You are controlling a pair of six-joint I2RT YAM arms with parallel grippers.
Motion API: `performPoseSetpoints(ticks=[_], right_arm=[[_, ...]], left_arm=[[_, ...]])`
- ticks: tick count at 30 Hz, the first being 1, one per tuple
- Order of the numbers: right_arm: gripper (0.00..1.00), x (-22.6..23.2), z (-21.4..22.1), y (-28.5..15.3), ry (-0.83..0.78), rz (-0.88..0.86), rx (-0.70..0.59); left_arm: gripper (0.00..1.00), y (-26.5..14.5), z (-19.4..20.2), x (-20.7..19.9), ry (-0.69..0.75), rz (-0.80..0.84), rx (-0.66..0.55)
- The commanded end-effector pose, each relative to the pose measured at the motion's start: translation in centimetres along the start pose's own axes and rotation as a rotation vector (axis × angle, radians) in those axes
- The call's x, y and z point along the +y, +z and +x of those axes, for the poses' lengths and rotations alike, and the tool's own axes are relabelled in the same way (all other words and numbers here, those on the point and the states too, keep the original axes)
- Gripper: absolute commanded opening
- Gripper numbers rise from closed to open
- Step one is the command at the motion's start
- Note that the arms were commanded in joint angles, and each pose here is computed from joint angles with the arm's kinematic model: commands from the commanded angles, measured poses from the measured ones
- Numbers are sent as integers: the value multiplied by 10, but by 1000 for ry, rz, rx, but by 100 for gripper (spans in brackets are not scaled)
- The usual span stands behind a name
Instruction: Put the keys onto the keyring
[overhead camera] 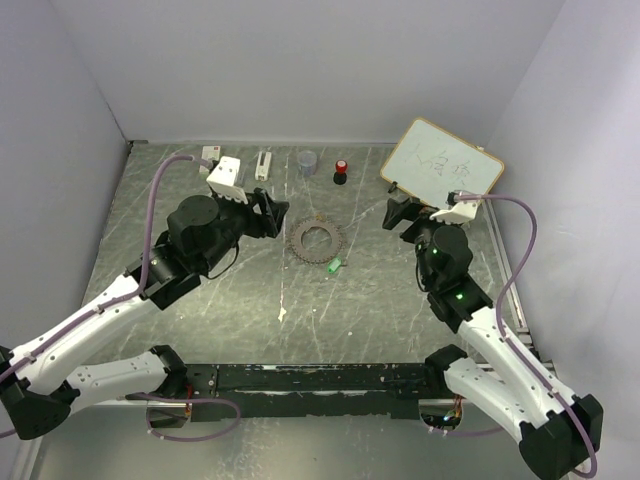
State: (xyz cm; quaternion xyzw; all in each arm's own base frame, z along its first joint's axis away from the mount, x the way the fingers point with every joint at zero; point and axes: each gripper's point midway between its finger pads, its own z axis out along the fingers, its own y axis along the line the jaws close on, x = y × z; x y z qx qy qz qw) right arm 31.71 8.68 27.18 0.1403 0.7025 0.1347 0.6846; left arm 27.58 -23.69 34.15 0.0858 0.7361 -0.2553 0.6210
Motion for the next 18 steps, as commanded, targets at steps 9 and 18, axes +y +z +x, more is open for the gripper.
performPoseSetpoints(ticks=[9,18], right_arm=[[100,-17,-28,4,191,156,-121],[100,-31,-25,11,243,324,-72]], left_arm=[[77,-9,-13,-2,-21,25,-69],[77,-5,-9,-2,-14,14,-40]])
